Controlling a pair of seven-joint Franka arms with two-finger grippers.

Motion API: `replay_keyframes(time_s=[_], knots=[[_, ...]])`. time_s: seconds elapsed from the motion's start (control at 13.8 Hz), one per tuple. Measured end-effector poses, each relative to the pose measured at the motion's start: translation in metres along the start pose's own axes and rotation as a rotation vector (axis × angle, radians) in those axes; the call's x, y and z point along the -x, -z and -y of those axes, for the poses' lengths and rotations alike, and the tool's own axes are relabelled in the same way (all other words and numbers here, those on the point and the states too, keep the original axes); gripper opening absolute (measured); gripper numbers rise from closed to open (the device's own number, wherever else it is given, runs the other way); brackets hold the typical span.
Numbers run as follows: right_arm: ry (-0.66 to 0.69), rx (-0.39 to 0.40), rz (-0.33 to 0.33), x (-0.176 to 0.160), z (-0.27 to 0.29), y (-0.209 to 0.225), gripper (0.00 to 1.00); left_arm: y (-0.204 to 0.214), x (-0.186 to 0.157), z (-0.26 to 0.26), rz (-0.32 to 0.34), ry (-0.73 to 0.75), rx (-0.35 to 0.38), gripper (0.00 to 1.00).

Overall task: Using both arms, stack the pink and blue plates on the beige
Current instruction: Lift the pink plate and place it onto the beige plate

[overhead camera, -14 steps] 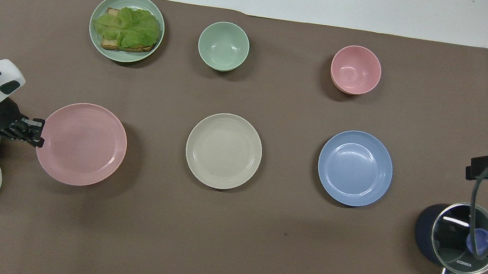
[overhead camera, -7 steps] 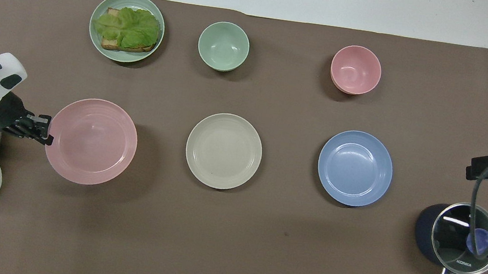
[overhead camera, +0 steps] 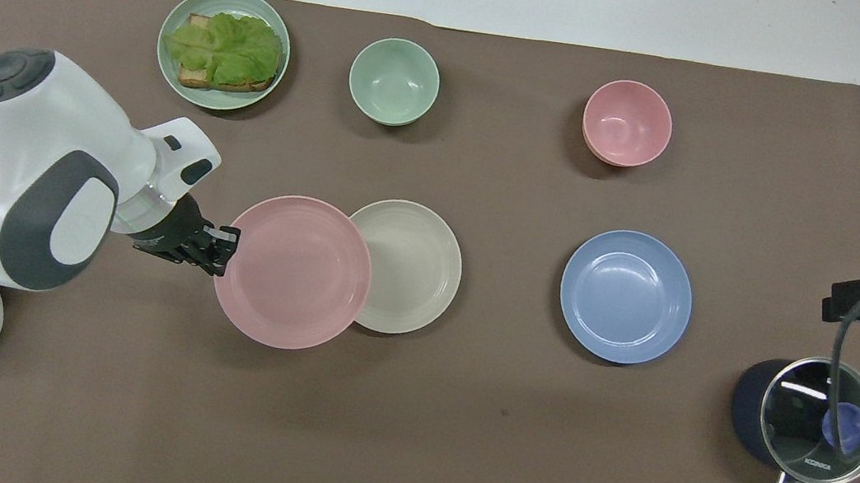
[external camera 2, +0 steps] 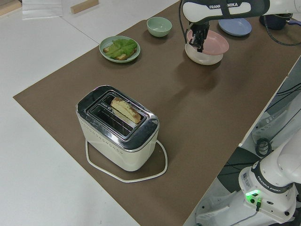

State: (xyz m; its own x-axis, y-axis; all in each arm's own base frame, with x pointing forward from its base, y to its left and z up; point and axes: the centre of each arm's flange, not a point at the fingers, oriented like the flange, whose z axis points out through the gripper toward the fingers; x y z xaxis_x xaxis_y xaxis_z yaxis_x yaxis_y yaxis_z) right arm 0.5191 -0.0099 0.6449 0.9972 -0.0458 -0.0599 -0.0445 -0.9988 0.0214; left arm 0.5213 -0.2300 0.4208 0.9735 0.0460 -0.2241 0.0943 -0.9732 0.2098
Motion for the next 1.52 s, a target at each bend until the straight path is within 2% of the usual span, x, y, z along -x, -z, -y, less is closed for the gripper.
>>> replay_keyframes(time_s=[0.22, 0.58, 0.8, 0.94, 1.02, 1.23, 1.31, 1.45, 1.52], knots=[[0.0, 0.0, 0.001, 0.0, 0.0, 0.0, 1.0, -0.024, 0.004, -0.031, -0.047, 0.024, 0.013, 0.05], [0.0, 0.0, 0.0, 0.001, 0.0, 0.0, 1.0, -0.071, -0.014, -0.031, -0.075, 0.049, 0.015, 0.05], [0.0, 0.0, 0.0, 0.001, 0.0, 0.0, 1.0, -0.08, -0.018, -0.028, -0.069, 0.055, 0.011, 0.05], [0.0, 0.0, 0.001, 0.001, 0.0, 0.0, 1.0, -0.079, -0.018, -0.027, -0.07, 0.057, 0.011, 0.09], [0.0, 0.0, 0.0, 0.001, 0.0, -0.001, 1.0, -0.079, -0.018, -0.026, -0.071, 0.058, 0.011, 0.17], [-0.009, -0.001, -0.025, -0.004, -0.005, -0.005, 1.0, -0.079, -0.02, -0.023, -0.067, 0.063, 0.01, 0.52], [-0.012, -0.002, -0.033, -0.007, -0.006, -0.011, 1.0, -0.078, -0.02, -0.02, -0.059, 0.066, 0.005, 0.63], [0.008, -0.002, -0.063, -0.016, -0.006, -0.03, 1.0, -0.067, -0.024, -0.007, -0.043, 0.074, 0.0, 0.91], [0.028, -0.001, -0.077, -0.021, -0.005, -0.041, 1.0, -0.054, -0.029, 0.003, -0.036, 0.077, -0.011, 1.0]])
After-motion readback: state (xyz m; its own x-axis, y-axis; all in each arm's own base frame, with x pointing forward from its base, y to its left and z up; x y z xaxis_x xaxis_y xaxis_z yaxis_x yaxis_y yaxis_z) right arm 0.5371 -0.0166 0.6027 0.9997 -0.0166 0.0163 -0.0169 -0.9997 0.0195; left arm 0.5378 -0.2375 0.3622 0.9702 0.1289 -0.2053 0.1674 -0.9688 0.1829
